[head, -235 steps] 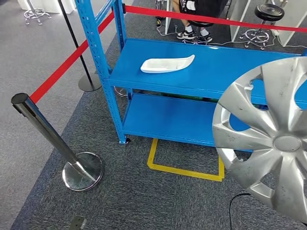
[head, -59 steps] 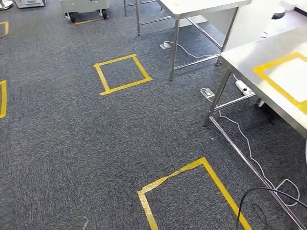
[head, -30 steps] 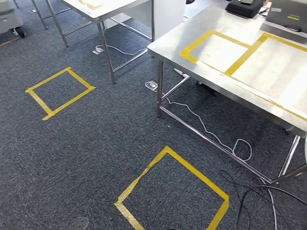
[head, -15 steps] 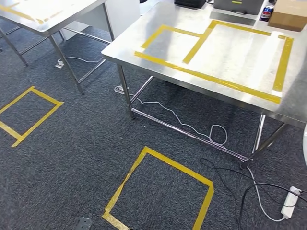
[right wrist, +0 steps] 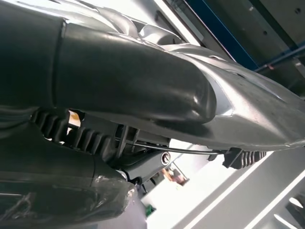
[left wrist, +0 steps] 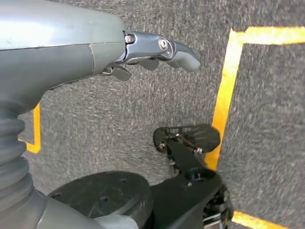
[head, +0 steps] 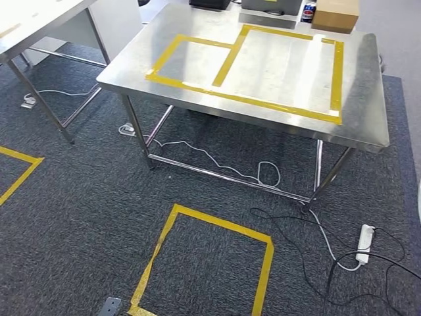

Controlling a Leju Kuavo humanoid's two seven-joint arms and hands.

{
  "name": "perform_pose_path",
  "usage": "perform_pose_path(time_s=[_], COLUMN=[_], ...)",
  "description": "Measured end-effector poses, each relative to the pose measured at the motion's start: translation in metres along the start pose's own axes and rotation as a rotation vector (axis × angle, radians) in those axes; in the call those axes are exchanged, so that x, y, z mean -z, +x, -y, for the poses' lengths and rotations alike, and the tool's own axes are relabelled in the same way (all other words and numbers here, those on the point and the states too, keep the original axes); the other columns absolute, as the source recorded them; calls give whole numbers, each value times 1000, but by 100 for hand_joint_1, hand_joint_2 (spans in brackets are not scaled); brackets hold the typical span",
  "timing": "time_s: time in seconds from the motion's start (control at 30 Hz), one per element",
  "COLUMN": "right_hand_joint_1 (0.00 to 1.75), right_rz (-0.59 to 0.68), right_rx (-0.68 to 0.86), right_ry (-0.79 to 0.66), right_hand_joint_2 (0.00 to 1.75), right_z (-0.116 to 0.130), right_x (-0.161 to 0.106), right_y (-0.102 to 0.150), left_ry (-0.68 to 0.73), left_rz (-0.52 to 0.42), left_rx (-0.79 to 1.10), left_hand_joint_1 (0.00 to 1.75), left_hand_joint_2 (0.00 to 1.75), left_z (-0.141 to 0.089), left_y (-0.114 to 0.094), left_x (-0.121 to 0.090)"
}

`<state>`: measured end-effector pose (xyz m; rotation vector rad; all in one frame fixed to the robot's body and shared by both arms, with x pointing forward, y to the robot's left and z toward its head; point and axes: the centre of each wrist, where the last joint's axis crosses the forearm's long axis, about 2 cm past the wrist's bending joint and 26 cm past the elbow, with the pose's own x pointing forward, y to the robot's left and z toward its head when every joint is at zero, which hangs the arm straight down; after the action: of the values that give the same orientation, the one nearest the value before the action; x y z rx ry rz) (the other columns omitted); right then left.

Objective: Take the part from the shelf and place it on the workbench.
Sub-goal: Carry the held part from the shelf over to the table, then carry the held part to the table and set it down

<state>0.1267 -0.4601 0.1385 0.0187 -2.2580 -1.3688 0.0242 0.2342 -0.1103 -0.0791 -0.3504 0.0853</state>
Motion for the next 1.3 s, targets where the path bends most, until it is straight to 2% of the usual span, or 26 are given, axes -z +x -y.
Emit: perform_pose_path(time_s=[0.3,1.0,1.3], right_hand_joint_1=[175,175,175], right_rz=[-44,-49,-51], right_rx=[-1,-4,-4], right_ry=[-28,-17,-19], right_hand_joint_2=[0,0,0], right_z=[5,4,5], right_x=[-3,-2,-1], right_y=[1,-1,-2], left_ry=[-4,-22,-1], left_rz=[9,21,45], left_rx=[1,9,-9], left_hand_joint_1=[0,0,0], left_hand_joint_2=[175,175,175], left_z=[2,4,24], left_y=[4,1,1], left_x=[1,0,-1])
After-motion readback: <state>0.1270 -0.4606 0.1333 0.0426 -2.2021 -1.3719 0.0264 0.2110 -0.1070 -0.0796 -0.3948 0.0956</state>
